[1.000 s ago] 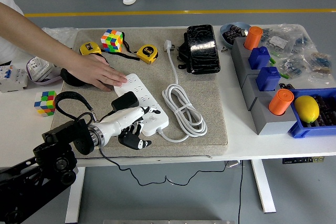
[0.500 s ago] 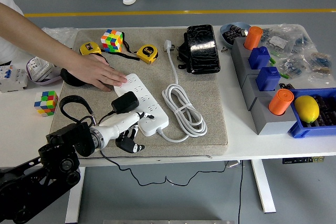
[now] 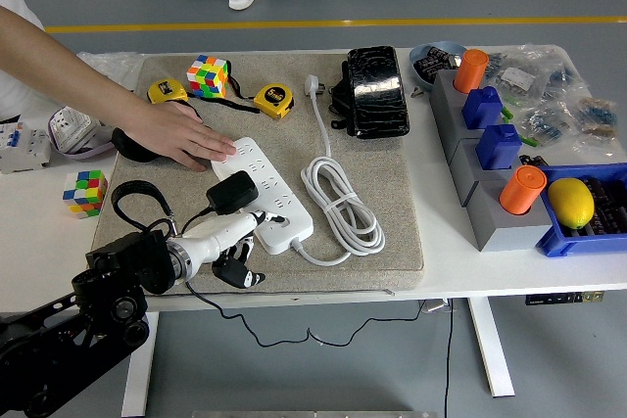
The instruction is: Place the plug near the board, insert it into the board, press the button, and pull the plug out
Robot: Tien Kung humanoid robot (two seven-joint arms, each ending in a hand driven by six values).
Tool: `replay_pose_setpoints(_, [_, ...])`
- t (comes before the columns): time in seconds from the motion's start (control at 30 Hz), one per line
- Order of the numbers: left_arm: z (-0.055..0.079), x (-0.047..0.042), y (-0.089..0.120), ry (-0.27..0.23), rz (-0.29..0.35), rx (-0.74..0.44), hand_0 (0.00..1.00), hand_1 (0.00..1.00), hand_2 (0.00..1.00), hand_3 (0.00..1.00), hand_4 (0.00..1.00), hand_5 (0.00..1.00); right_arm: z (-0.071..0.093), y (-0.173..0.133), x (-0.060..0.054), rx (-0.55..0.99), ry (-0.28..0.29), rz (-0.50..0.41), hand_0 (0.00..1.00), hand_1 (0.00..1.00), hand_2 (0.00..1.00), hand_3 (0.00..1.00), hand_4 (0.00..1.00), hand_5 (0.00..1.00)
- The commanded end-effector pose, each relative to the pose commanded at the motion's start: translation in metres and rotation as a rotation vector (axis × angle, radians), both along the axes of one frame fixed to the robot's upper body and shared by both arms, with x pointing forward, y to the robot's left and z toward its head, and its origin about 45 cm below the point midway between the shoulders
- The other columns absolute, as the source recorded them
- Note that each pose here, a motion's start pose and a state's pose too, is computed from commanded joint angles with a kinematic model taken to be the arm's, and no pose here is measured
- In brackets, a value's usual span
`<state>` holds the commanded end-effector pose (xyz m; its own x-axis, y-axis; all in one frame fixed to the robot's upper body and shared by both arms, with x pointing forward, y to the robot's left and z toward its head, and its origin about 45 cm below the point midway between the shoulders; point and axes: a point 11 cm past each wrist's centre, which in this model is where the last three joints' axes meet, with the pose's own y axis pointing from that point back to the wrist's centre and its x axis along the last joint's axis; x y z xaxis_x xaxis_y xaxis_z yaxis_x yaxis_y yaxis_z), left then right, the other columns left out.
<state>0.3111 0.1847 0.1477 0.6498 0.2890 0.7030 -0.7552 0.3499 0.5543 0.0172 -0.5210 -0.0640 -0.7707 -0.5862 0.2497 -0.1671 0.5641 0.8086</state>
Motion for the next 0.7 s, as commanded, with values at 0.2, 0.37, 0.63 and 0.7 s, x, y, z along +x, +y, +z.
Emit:
replay_pose_setpoints(0.2, [0.011,0.008,0.001,-0.036,0.037,-0.189,0.09,0.076,0.18,0.798,0.768,0.102,-0.001,0.001,0.0,0.003,0.001,0.0,0.553,0.593,0.546,0.51,0.861,0.376])
replay_pose_setpoints(0.37, [0.005,0.0169,0.017,-0.049,0.171,-0.43,0.208,0.182,0.326,0.587,0.856,0.342,-0.001,0.002,0.0,0.004,0.001,0.001,0.553,0.593,0.546,0.511,0.861,0.376])
replay_pose_setpoints(0.63, [0.004,0.0333,0.048,-0.152,0.406,-0.786,0.359,0.427,0.5,0.534,0.876,0.396,-0.002,0.004,0.0,0.007,0.002,-0.001,0.553,0.593,0.545,0.51,0.861,0.375])
replay_pose_setpoints(0.7, [0.006,0.0363,0.054,-0.163,0.455,-0.871,0.359,0.427,0.5,0.534,0.876,0.396,-0.002,0.003,0.0,0.006,0.002,-0.001,0.553,0.593,0.545,0.51,0.861,0.375])
